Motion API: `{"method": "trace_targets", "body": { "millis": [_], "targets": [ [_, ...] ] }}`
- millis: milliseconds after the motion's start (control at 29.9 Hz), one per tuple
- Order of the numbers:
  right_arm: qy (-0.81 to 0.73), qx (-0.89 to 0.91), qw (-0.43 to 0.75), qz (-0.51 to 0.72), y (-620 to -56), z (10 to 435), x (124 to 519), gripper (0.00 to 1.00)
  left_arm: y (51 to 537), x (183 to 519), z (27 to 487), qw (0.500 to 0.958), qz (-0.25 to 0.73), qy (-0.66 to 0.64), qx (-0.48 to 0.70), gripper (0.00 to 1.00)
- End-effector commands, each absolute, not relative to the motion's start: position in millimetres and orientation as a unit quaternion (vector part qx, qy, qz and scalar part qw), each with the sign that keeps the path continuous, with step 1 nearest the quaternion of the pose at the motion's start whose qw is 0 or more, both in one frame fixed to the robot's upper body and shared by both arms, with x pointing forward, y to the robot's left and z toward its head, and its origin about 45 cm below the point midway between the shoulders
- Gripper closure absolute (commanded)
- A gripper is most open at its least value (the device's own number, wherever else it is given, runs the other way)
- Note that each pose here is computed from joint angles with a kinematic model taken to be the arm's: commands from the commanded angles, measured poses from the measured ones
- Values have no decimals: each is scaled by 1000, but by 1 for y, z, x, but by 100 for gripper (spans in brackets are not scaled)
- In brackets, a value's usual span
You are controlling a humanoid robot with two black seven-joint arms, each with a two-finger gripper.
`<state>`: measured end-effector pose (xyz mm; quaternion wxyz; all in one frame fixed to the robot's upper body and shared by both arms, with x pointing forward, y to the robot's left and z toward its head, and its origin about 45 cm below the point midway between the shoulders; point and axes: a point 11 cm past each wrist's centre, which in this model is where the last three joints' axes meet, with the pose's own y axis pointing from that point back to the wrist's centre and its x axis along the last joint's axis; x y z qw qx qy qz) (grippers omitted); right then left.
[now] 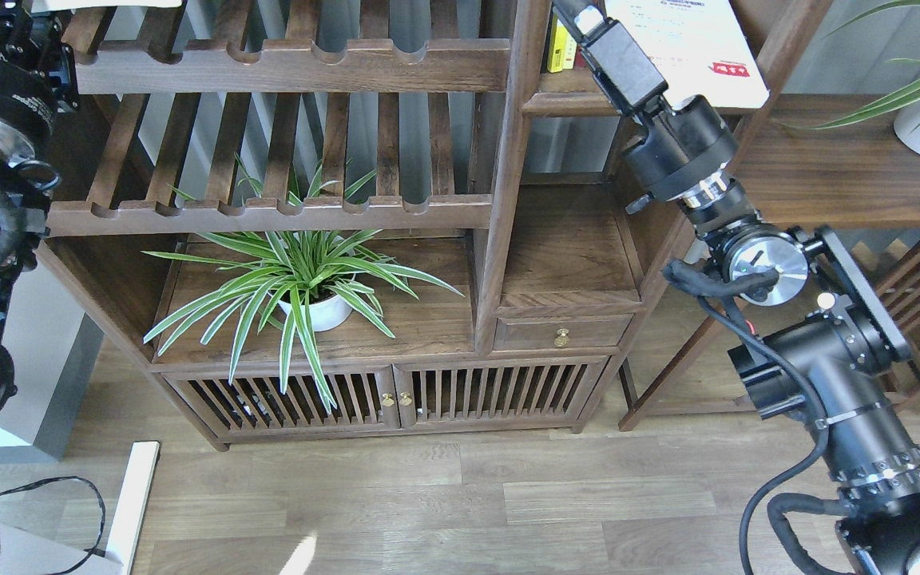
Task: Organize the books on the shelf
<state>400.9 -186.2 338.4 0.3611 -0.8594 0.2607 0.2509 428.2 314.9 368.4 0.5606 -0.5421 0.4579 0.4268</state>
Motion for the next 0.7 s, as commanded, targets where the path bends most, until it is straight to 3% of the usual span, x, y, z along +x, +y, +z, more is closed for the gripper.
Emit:
{"method": "trace_targets", "body": {
  "millis": [0,669],
  "targets": [
    [253,-848,377,273,-172,330,400,43,307,423,366,587,399,448,-544,98],
    [236,-835,366,336,-135,288,379,41,275,382,326,692,314,396,-515,99]
  ]
}}
